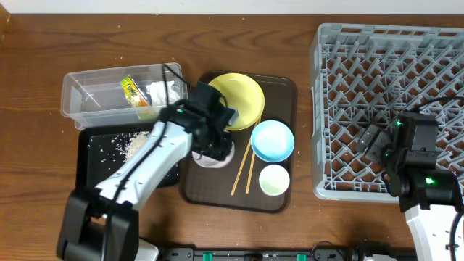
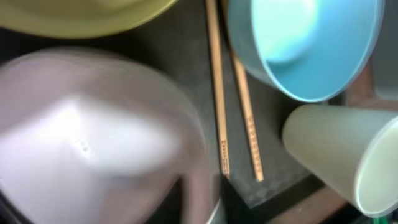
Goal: Sort waste into correct bins and load items into the dishwasher rack
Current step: 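Place the emptied white bowl back on the brown tray, then grasp the white cup on the brown tray with the left gripper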
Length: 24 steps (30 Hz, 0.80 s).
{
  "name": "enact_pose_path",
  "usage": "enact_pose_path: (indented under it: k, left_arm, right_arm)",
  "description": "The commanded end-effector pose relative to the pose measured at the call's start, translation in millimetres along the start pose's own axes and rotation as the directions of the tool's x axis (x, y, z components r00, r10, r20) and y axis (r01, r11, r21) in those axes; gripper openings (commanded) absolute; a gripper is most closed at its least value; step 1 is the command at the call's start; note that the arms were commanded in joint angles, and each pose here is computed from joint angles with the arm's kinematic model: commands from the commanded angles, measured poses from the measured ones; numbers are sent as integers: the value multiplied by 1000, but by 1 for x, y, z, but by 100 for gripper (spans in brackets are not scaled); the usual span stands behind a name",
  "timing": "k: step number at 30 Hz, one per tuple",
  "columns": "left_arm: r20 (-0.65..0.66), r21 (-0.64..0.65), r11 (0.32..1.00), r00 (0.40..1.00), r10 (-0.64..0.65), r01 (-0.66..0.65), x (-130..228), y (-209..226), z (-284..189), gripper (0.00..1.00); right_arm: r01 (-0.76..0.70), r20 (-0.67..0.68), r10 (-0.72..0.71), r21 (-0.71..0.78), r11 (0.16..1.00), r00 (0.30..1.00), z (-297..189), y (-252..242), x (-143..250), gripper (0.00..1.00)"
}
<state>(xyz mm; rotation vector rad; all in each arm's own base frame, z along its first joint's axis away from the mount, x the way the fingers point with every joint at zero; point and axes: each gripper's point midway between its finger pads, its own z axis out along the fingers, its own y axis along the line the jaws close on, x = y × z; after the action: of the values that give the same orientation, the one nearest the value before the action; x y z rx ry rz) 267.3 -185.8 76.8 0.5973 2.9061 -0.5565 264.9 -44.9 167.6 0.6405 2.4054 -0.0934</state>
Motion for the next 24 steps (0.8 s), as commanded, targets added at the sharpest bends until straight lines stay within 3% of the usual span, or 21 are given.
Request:
enact_pose_path:
  k: [1,6,15,19,24]
  left_arm:
    - [0,-79,997,1000,-20,20,0,8,3,45]
    - [41,-75,997,999,-10,13,-10,4,-8,48]
    - [250,2,998,966,62,-64,-51,-27,-55,58]
    - [218,115,989,974,65,-91,-44,-47,-51,58]
    - [130,134,984,986,102,-119,-19,-64,-34,59]
  right_arm:
    - [-29,21,29,3,1000,999,-4,-2,-8,99]
    - [-29,20,29,3,1000,999,-4,-2,-8,99]
    - [-30,21,30,2,1000,999,-4,-2,-8,99]
    - [-29,20,29,3,1000,999,-4,-2,-8,99]
    - [-30,21,29,3,1000,999,-4,-2,-8,99]
